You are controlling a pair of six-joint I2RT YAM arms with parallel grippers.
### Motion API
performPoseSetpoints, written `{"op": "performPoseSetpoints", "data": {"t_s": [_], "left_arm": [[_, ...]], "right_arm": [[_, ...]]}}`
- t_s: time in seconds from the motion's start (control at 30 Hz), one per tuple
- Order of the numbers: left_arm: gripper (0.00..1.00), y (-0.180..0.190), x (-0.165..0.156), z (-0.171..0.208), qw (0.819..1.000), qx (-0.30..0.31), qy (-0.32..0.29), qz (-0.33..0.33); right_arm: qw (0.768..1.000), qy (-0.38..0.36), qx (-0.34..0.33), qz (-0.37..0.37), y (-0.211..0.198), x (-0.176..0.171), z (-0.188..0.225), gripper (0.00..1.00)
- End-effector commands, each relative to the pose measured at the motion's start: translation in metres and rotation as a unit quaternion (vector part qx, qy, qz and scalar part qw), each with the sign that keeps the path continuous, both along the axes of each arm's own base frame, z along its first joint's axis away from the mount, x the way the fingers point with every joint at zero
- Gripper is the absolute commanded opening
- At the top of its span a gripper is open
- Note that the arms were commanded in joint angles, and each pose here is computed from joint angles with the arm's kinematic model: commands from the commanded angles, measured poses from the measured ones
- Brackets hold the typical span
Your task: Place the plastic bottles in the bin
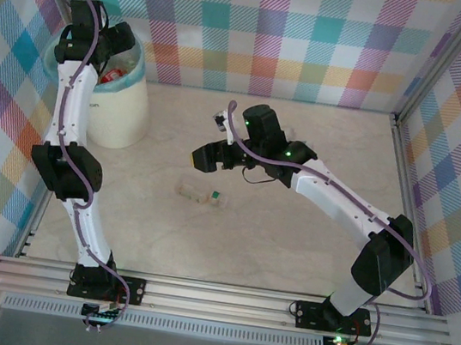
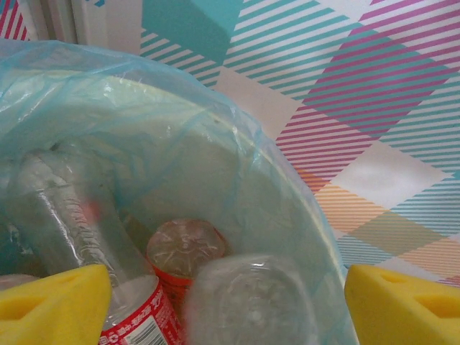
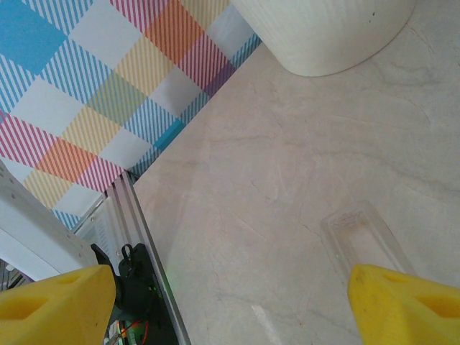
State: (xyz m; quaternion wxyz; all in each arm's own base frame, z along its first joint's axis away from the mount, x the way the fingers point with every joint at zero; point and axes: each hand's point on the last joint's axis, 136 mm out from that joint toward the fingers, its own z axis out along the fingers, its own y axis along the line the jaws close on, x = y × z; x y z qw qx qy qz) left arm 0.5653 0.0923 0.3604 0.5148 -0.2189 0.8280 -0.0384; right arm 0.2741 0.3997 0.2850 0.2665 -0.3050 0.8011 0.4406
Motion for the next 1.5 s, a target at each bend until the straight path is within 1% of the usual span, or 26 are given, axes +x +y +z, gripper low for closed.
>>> {"op": "performPoseSetpoints", "data": {"t_s": [0.0,0.33,0.5,0.7,0.8,0.9,1.07,1.2,1.37,1.47], "left_arm": [[0.85,0.007,-0.007,0.028,0.999,0.004,-0.035,0.007],[0.79,0.001,-0.01,0.032,0.999,-0.002,-0.036,-0.006],[0.78,-0.004,-0.02,0.051,0.998,-0.005,-0.053,-0.014],[0.77,-0.02,-0.056,0.083,0.997,-0.003,-0.07,-0.027],[0.77,-0.037,-0.08,0.096,0.996,0.004,-0.084,-0.044],[0.77,-0.061,-0.105,0.1,0.993,0.012,-0.088,-0.072],[0.78,-0.109,-0.151,0.074,0.989,0.014,-0.062,-0.136],[0.79,-0.143,-0.19,0.026,0.981,-0.003,-0.02,-0.194],[0.79,-0.155,-0.228,-0.028,0.977,-0.028,0.031,-0.211],[0.79,-0.154,-0.246,-0.047,0.976,-0.036,0.05,-0.208]], "right_arm": [[1.0,-0.008,0.004,0.009,0.0,-0.007,0.007,0.84],[1.0,-0.003,0.001,0.01,0.001,-0.007,0.005,0.84],[0.999,-0.016,-0.023,0.014,-0.004,-0.007,-0.002,0.85],[0.993,-0.057,-0.096,0.037,-0.019,-0.008,-0.038,0.85],[0.988,-0.066,-0.13,0.053,-0.025,-0.009,-0.065,0.85],[0.983,-0.07,-0.152,0.069,-0.025,-0.01,-0.086,0.86],[0.978,-0.075,-0.17,0.091,-0.012,-0.007,-0.118,0.86],[0.97,-0.089,-0.201,0.107,-0.002,0.0,-0.144,0.87],[0.96,-0.096,-0.236,0.116,0.008,0.011,-0.173,0.88],[0.954,-0.101,-0.258,0.116,0.009,0.016,-0.186,0.9]]}}
